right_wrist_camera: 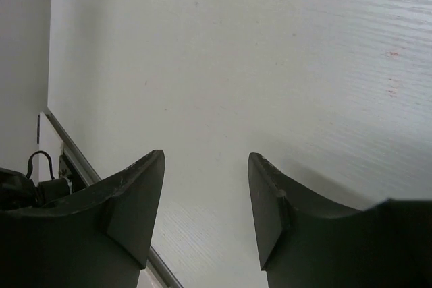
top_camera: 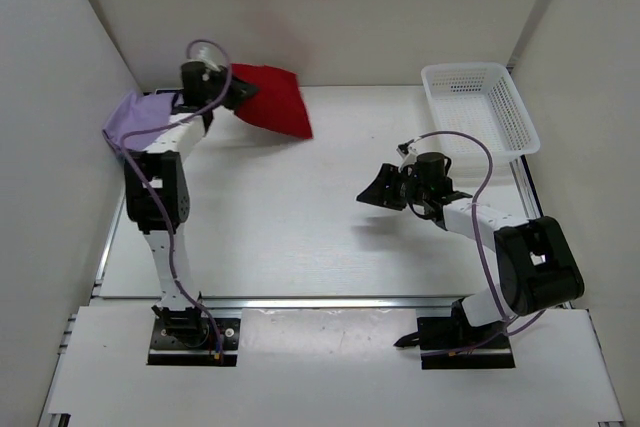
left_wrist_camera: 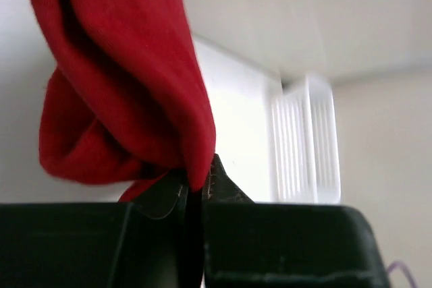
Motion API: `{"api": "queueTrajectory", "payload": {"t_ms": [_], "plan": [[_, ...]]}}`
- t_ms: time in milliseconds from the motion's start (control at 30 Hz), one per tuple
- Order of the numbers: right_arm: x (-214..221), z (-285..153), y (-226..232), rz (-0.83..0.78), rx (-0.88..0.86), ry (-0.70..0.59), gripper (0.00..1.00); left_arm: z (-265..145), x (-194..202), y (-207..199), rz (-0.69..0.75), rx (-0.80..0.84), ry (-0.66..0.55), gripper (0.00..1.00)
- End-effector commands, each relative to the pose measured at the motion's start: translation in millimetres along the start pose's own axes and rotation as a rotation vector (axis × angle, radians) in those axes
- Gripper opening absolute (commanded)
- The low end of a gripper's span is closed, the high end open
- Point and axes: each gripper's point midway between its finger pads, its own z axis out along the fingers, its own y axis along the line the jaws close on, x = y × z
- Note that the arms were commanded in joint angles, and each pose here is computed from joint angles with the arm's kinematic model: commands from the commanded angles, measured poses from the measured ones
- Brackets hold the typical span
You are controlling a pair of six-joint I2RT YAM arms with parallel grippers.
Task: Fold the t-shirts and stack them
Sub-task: Put the neatly folded tshirt into the corner of the board with the left arm
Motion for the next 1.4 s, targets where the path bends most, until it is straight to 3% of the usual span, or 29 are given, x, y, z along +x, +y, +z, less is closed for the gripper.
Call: {"api": "queueTrajectory", "payload": {"t_ms": [0, 67, 133, 167, 200, 233, 267, 500, 700, 767, 867, 900, 933, 1067, 1167, 1233, 1367], "plan": [[-6.3, 3.9, 9.7, -0.043, -0.060, -0.021, 0.51, -66.7, -90.6, 16.3, -0.009, -0.046, -0.176, 0.00], [1.1, 7.6, 10.8, -0.041, -0.070, 0.003, 0.51, -99.1, -119.7, 23.3, -0.018, -0.048, -0.261, 0.00], [5.6, 10.1, 15.5, -0.049, -0.089, 0.020, 0.51, -132.6, -131.6, 69.0, -0.078, -0.131, -0.341, 0.00], [9.0, 12.6, 19.8, -0.061, -0.099, 0.031, 0.51, -146.3, -129.4, 85.1, -0.109, -0.168, -0.391, 0.07], [15.1, 14.7, 17.6, -0.052, -0.090, 0.044, 0.51, -164.8, -139.4, 104.6, -0.155, -0.199, -0.456, 0.29], [17.6, 15.2, 23.5, -0.062, -0.107, 0.056, 0.51, -179.8, -135.3, 129.1, -0.209, -0.225, -0.498, 0.44], [20.2, 16.1, 28.1, -0.079, -0.115, 0.062, 0.51, -190.3, -125.5, 149.7, -0.251, -0.244, -0.504, 0.98], [42.4, 21.9, 39.4, -0.108, -0.136, 0.111, 0.54, -221.9, -69.4, 196.1, -0.405, -0.330, -0.504, 0.99], [47.2, 22.3, 40.3, -0.112, -0.138, 0.113, 0.56, -248.6, -46.0, 200.6, -0.377, -0.477, -0.539, 0.99], [50.3, 22.4, 36.1, -0.110, -0.122, 0.117, 0.61, -256.3, -35.3, 198.1, -0.347, -0.531, -0.547, 0.98], [53.6, 22.8, 28.7, -0.115, -0.074, 0.110, 0.79, -262.1, -11.8, 184.6, -0.290, -0.559, -0.539, 0.99], [53.2, 22.1, 24.7, -0.117, -0.044, 0.104, 0.86, -258.5, 2.1, 174.7, -0.264, -0.547, -0.512, 0.99], [55.1, 21.5, 25.5, -0.123, -0.037, 0.106, 0.99, -261.5, 9.9, 168.0, -0.241, -0.538, -0.506, 0.99], [63.8, 18.8, 24.7, -0.165, -0.006, 0.119, 0.99, -250.8, 45.5, 137.6, -0.131, -0.480, -0.399, 0.98], [75.3, 16.1, 26.0, -0.174, -0.019, 0.130, 0.99, -238.4, 85.7, 118.7, -0.014, -0.471, -0.229, 0.98], [78.1, 16.0, 24.6, -0.175, -0.028, 0.128, 0.99, -227.2, 127.9, 101.9, 0.087, -0.452, -0.091, 0.99], [80.2, 12.0, 15.9, -0.155, -0.025, 0.127, 0.99, -220.6, 189.6, 89.4, 0.187, -0.392, 0.024, 0.98]]}}
